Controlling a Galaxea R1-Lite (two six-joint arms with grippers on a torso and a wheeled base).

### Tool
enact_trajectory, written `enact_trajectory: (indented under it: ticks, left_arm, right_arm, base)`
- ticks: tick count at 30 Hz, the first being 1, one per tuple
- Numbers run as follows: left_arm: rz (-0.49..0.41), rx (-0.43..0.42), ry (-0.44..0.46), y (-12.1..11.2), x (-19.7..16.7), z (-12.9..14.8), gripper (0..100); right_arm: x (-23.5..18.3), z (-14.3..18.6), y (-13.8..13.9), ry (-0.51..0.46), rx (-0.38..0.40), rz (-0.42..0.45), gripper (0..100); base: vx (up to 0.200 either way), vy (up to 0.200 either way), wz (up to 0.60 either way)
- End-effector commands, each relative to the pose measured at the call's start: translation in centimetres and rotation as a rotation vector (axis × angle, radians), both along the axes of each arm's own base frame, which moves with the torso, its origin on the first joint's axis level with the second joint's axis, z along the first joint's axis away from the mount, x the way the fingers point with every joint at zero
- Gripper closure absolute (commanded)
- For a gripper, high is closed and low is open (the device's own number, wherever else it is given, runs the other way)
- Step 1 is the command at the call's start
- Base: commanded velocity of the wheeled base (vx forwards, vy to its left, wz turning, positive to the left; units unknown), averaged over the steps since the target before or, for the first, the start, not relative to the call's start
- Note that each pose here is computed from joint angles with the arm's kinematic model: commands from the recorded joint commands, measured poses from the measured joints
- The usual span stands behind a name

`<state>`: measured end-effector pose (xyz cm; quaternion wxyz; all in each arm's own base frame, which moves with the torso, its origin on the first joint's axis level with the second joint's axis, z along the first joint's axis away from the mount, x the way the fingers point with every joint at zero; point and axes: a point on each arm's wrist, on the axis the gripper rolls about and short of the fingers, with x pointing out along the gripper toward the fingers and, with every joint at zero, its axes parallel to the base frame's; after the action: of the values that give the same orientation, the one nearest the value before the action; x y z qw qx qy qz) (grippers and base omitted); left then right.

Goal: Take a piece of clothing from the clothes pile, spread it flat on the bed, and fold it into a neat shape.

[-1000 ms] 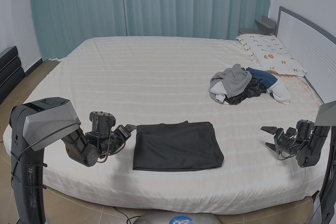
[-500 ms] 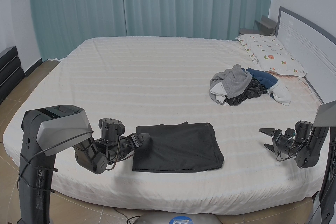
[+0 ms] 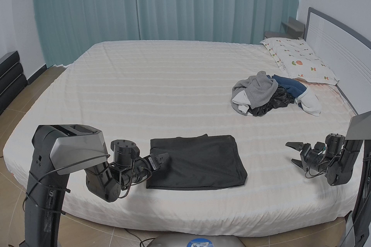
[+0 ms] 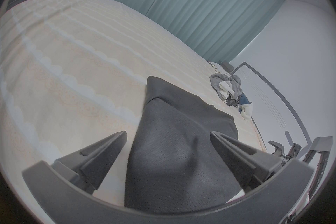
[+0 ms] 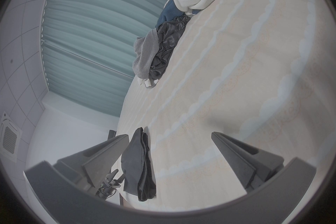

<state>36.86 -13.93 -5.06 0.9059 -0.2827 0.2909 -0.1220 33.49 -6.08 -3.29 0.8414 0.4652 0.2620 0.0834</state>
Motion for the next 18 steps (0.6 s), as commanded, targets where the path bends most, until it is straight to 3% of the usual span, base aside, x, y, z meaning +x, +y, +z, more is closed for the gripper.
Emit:
enact_trajectory:
  ticks: [1, 6, 7, 18]
  left_arm:
    - [0.002, 0.001, 0.018, 0.06, -0.22, -0.70, 0]
    - [0.001, 0.007, 0.025, 0.07, -0.26, -0.78, 0]
    - [0.002, 0.004, 0.023, 0.06, -0.22, -0.70, 100]
    - [0.024, -0.022, 0.022, 0.18, -0.16, -0.42, 100]
  right_arm:
    - [0.00, -0.05, 0.00, 0.001, 0.000, 0.001, 0]
    - [0.00, -0.05, 0.00, 0.001, 0.001, 0.001, 0]
    - [-0.03, -0.07, 0.01, 0.003, 0.001, -0.001, 0]
    - [-0.03, -0.07, 0.01, 0.000, -0.004, 0.003, 0]
  base:
    - [0.000, 0.000, 0.00]
    - [0.000, 0.000, 0.00]
    - [0.000, 0.000, 0.00]
    - [0.000, 0.000, 0.00]
